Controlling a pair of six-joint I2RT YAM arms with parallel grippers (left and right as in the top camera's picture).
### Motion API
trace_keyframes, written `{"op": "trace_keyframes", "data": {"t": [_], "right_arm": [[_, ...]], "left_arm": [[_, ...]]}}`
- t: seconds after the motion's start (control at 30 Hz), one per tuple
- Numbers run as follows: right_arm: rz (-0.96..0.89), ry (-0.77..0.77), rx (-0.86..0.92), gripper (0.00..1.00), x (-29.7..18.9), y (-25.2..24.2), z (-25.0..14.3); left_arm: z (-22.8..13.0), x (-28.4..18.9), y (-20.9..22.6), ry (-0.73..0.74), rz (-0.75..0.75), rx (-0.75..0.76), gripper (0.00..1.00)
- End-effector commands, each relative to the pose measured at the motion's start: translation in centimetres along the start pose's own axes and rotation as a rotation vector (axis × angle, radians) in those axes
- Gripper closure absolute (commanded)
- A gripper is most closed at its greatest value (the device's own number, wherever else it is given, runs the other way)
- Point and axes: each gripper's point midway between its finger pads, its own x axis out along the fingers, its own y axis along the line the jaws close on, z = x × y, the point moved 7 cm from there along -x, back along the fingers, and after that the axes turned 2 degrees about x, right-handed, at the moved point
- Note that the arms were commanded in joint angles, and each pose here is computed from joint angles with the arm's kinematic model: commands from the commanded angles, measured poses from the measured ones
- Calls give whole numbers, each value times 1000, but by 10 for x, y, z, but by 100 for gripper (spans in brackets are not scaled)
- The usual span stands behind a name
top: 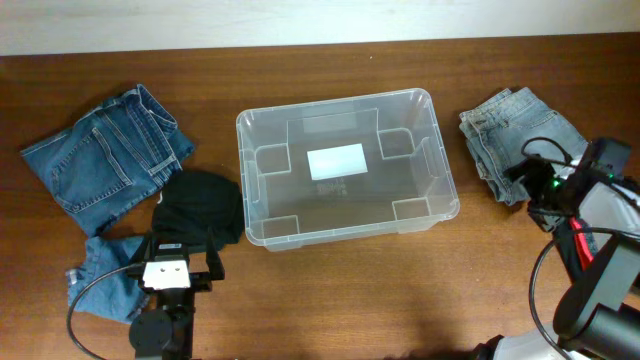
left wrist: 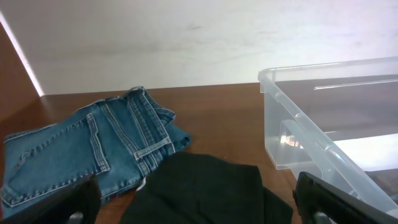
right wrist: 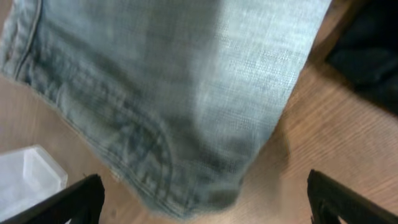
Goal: Pack container
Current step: 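Lower the right gripper onto the light-blue jeans and grasp their edge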
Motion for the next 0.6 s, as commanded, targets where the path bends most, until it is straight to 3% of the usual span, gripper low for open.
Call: {"op": "trace_keyframes", "data": {"t": [0.0,0.13,0.27,0.4,0.5,0.53,0.57], "right_arm": [[32,16,78,3,11,-10,-12],[88,-2,139,4,24,-18,-22],[312,4,110,7,29,-4,-29],[323,10,145,9,30,-5,-31],[320,4,147,32,30,-5,-31],[316,1,148,43,30,-6,-30],[310,-3,149,63,30,-6,-30]], "left_arm": [[-2,0,0,-1,6,19,0],[-2,0,0,-1,6,19,0],[-2,0,0,-1,6,19,0],[-2,0,0,-1,5,19,0],[-2,0,0,-2,6,19,0],[-2,0,0,-1,6,19,0],[-2,0,0,-1,6,19,0]]}}
